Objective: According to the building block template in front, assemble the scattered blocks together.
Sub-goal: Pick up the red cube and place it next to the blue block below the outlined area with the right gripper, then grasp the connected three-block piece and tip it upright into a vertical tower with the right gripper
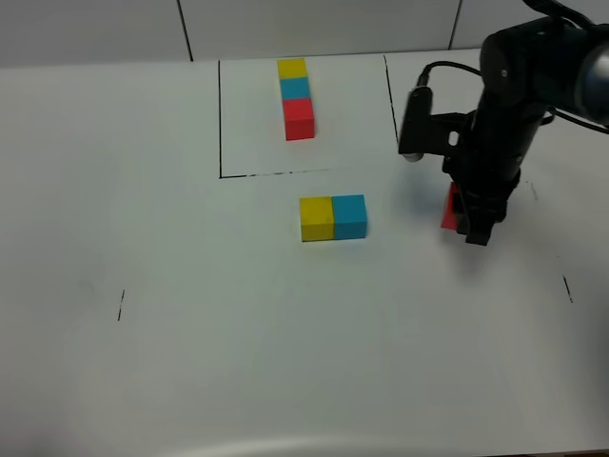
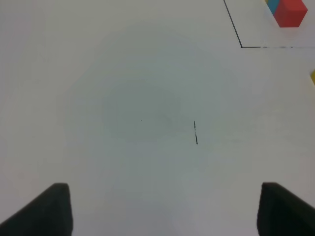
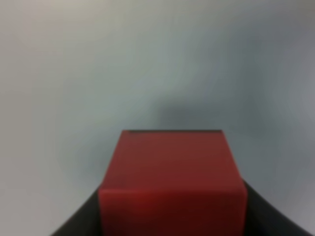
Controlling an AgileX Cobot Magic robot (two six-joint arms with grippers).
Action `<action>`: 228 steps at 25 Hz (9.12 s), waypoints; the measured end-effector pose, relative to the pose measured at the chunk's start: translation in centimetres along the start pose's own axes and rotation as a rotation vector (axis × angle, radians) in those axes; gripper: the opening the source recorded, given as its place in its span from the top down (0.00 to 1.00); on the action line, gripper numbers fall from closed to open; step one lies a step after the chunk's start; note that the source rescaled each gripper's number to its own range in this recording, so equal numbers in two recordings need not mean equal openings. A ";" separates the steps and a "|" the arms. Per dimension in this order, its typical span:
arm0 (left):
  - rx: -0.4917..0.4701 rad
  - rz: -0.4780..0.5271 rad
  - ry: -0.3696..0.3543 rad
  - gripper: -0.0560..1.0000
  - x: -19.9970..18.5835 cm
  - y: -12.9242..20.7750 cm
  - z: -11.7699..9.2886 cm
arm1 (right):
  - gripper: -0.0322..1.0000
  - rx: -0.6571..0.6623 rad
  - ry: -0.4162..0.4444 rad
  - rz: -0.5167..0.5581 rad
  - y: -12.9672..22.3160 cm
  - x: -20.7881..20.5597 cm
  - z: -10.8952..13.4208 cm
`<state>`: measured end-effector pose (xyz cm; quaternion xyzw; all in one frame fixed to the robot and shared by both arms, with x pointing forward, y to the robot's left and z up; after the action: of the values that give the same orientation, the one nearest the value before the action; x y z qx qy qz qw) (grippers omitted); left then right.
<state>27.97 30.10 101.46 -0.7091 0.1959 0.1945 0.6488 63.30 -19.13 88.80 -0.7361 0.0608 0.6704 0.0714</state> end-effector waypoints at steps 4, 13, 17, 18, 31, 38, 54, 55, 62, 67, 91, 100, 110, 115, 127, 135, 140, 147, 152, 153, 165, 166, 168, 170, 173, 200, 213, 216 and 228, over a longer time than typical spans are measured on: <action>0.000 0.000 0.000 0.35 0.0 0.0 0.0 | 0.96 -0.064 -0.025 0.010 -1.9 1.1 -1.0; 0.000 0.000 0.000 0.35 0.0 0.0 0.0 | 0.96 -0.130 -0.055 0.021 -4.5 3.3 -2.5; 0.000 0.000 0.000 0.35 0.0 0.0 0.0 | 0.96 -0.148 -0.055 0.019 -5.1 3.9 -2.7; 0.000 0.000 0.000 0.35 0.0 0.0 0.0 | 0.96 -0.148 -0.058 0.019 -5.2 4.1 -2.7; 0.000 0.000 0.000 0.35 0.0 0.0 0.0 | 0.96 -0.173 -0.080 0.025 -6.2 5.6 -2.0; 0.000 0.000 0.000 0.35 0.0 0.0 0.0 | 0.96 -0.190 -0.058 0.017 -6.9 5.6 -2.0; 0.000 0.000 0.000 0.35 0.0 0.0 0.0 | 0.96 -0.213 -0.044 0.022 -7.5 5.9 -2.0; 0.000 0.000 0.000 0.35 0.0 0.0 0.0 | 0.96 -0.214 -0.045 0.023 -7.5 5.9 -1.9; 0.000 0.000 0.000 0.35 0.0 0.0 0.0 | 0.96 -0.211 -0.045 0.018 -7.6 5.9 -2.0; 0.000 0.000 0.000 0.35 0.0 0.0 0.0 | 0.96 -0.225 -0.040 0.016 -8.1 5.9 -1.7; 0.000 0.000 0.000 0.35 0.0 0.0 0.0 | 0.96 -0.235 -0.039 0.006 -8.8 5.9 -1.4; 0.000 0.000 0.000 0.35 0.0 0.0 0.0 | 0.96 -0.249 -0.043 0.009 -8.8 6.1 -1.3; 0.000 0.000 0.000 0.35 0.0 0.0 0.0 | 0.96 -0.269 -0.041 0.007 -8.9 6.1 -1.4; 0.000 0.000 0.000 0.35 0.0 0.0 0.0 | 0.96 -0.274 -0.041 0.007 -8.9 6.1 -1.4; 0.000 0.000 0.000 0.35 0.0 0.0 0.0 | 0.96 -0.274 -0.041 0.007 -8.9 6.2 -1.4; 0.000 0.000 0.000 0.35 0.0 0.0 0.0 | 0.69 -0.292 -0.025 0.003 -9.2 6.0 -1.4; 0.000 0.000 0.000 0.35 0.0 0.0 0.0 | 0.47 -0.274 -0.008 0.011 -9.0 4.9 -1.5; 0.000 0.000 0.000 0.35 0.0 0.0 0.0 | 0.43 -0.143 0.081 -0.021 -8.3 -0.7 -2.2; 0.000 0.000 0.000 0.35 0.0 0.0 0.0 | 0.25 0.037 0.130 -0.065 -5.9 -3.5 -1.5; 0.000 0.000 0.000 0.35 0.0 0.0 0.0 | 0.20 0.075 0.138 -0.071 -5.2 -3.9 -1.2; 0.000 0.000 0.000 0.35 0.0 0.0 0.0 | 0.04 0.653 0.245 -0.177 2.6 -7.5 4.0; 0.000 0.000 0.000 0.35 0.0 0.0 0.0 | 0.04 0.683 0.249 -0.185 3.2 -7.6 4.7; 0.000 0.000 0.000 0.35 0.0 0.0 0.0 | 0.04 0.729 0.252 -0.192 4.2 -7.7 5.8; 0.000 0.000 0.000 0.35 0.0 0.0 0.0 | 0.04 0.754 0.248 -0.190 5.0 -7.7 6.8; 0.000 0.000 0.000 0.35 0.0 0.0 0.0 | 0.04 0.768 0.250 -0.193 5.6 -7.9 7.8; 0.000 0.000 0.000 0.35 0.0 0.0 0.0 | 0.06 -0.074 0.172 -0.078 -6.3 -6.2 4.5; 0.000 0.000 0.000 0.35 0.0 0.0 0.0 | 0.25 -0.214 0.034 -0.035 -14.5 -1.5 1.9; 0.000 0.000 0.000 0.35 0.0 0.0 0.0 | 0.25 -0.229 0.016 -0.018 -14.5 -0.2 1.9; 0.000 0.000 0.000 0.35 0.0 0.0 0.0 | 0.25 -0.245 0.030 0.005 -13.8 2.2 0.4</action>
<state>27.97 30.10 101.46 -0.7090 0.1960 0.1945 0.6489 65.63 -5.51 86.89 -0.7492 -0.0187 0.6617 -0.0218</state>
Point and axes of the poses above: a point on each arm's last joint axis where the gripper is mounted, x pointing out along that axis toward the gripper, z along the wrist's bending axis when the last joint is at zero, y = z × x, the point moved 6 cm from there along x, pointing out along that axis toward the gripper, and after that the axes turned 5 degrees about -x, right-handed, at the moved point
